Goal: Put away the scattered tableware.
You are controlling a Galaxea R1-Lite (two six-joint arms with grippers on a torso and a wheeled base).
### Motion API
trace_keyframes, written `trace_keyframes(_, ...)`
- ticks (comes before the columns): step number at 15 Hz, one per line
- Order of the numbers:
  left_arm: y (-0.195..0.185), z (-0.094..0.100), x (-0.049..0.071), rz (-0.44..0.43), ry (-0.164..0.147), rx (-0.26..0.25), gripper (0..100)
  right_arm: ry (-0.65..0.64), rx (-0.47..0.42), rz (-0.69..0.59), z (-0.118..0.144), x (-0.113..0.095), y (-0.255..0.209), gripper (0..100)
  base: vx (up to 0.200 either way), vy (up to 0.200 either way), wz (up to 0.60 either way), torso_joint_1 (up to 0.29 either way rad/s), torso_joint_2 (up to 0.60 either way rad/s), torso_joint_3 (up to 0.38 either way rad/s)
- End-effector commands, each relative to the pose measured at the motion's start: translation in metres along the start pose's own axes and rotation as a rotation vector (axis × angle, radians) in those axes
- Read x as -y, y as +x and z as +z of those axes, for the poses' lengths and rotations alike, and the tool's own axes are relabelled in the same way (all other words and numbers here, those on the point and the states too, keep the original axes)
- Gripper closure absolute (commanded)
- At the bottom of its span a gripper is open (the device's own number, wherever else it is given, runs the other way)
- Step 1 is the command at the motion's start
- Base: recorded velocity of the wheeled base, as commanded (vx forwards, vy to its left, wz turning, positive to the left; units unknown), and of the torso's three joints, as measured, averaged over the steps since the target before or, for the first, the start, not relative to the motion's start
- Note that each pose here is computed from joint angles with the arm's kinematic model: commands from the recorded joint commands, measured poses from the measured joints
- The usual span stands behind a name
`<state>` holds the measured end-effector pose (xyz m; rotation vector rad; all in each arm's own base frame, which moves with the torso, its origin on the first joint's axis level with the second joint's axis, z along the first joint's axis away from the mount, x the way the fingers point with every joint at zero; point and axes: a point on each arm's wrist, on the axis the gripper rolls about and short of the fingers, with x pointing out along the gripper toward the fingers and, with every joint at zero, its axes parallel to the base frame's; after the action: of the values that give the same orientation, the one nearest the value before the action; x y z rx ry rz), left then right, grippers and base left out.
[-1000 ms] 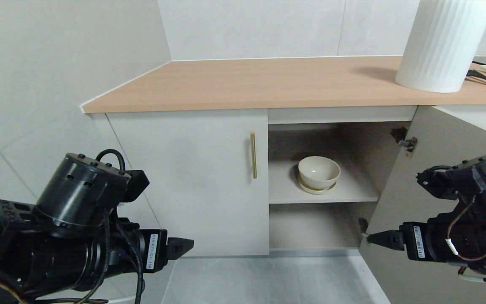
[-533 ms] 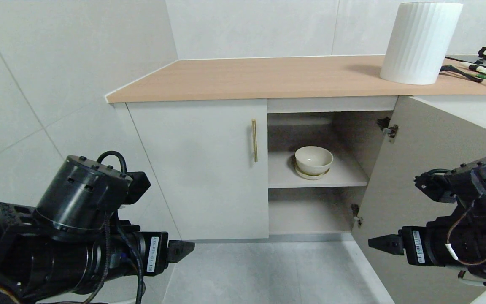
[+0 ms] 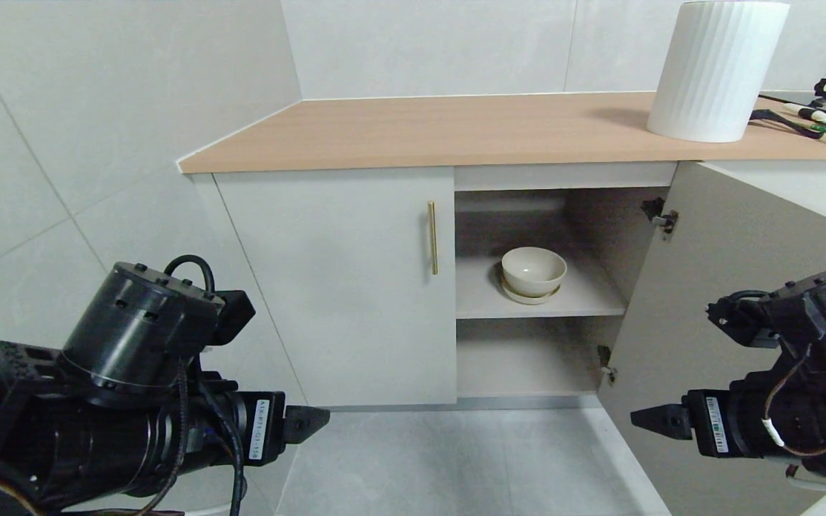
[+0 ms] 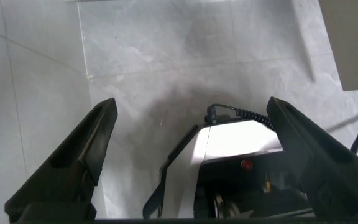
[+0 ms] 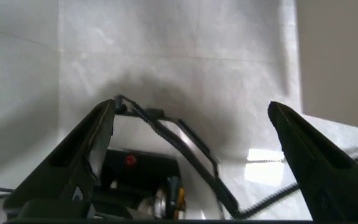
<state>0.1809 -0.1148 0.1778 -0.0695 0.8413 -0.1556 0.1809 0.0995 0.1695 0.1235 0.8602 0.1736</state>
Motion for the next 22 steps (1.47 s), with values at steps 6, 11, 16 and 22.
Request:
trace_keyframes(6, -0.001, 0.0, 0.0, 0.009, 0.001, 0.006, 0, -0.11, -0.047, 0.007, -0.01, 0.006, -0.044, 0, 0.0, 0.0, 0.0, 0.0, 0.0, 0.0)
trace_keyframes(11, 0.001, 0.0, 0.0, 0.031, 0.006, 0.009, 0, -0.227, -0.124, -0.018, -0.025, 0.016, -0.06, 0, 0.0, -0.16, 0.0, 0.002, 0.0, 0.005)
trace_keyframes(16, 0.0, 0.0, 0.0, 0.03, 0.005, 0.013, 0, -0.296, -0.19, -0.013, -0.036, 0.017, -0.07, 0, 0.0, -0.2, 0.0, 0.006, 0.0, 0.003)
trace_keyframes(22, 0.0, 0.0, 0.0, 0.03, 0.005, 0.013, 0, -0.334, -0.255, -0.072, -0.044, 0.025, -0.084, 0, 0.0, -0.167, 0.0, 0.0, 0.0, 0.004)
